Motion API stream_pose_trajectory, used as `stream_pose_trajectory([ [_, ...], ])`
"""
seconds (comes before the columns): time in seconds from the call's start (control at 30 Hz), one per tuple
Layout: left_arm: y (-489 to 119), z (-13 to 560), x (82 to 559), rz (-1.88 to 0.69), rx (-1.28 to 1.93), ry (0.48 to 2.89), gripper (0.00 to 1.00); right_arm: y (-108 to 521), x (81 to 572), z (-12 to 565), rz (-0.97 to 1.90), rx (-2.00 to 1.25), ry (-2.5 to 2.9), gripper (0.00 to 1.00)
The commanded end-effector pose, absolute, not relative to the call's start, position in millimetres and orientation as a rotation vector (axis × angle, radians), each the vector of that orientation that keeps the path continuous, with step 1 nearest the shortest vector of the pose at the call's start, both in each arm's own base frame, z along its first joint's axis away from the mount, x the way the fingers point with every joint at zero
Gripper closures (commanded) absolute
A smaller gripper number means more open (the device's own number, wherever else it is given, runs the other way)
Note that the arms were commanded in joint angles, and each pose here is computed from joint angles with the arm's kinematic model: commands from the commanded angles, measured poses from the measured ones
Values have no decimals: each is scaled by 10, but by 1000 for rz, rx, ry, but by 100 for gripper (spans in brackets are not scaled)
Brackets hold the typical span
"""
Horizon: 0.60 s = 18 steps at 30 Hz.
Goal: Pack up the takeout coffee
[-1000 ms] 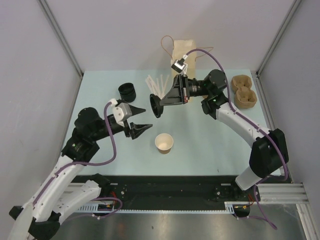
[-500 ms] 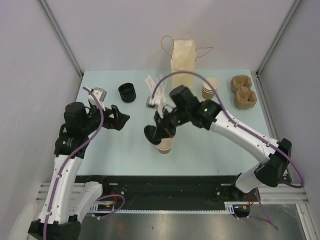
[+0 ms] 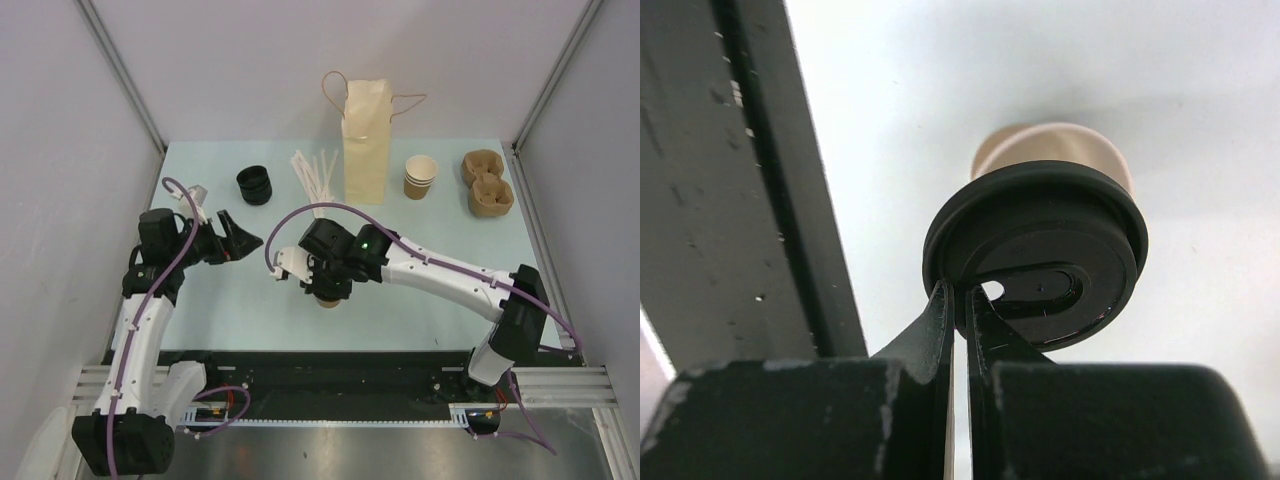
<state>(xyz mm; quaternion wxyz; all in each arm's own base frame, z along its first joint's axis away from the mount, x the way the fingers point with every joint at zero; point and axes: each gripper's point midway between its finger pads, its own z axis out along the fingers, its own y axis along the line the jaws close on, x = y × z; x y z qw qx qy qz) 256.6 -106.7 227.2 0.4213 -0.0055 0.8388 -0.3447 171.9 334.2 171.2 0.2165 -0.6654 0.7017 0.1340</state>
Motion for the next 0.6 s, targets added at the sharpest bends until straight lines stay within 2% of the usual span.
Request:
stream_pose_trajectory([
  [0.0,-1092,2249,2626,-972,-102,2081,5,3249,1865,1685,261,-1871,1923,100],
  [0.57,-1033,2175,2642,-971,-139,2078,4,3340,2008,1588,233,-1914,1954,100],
])
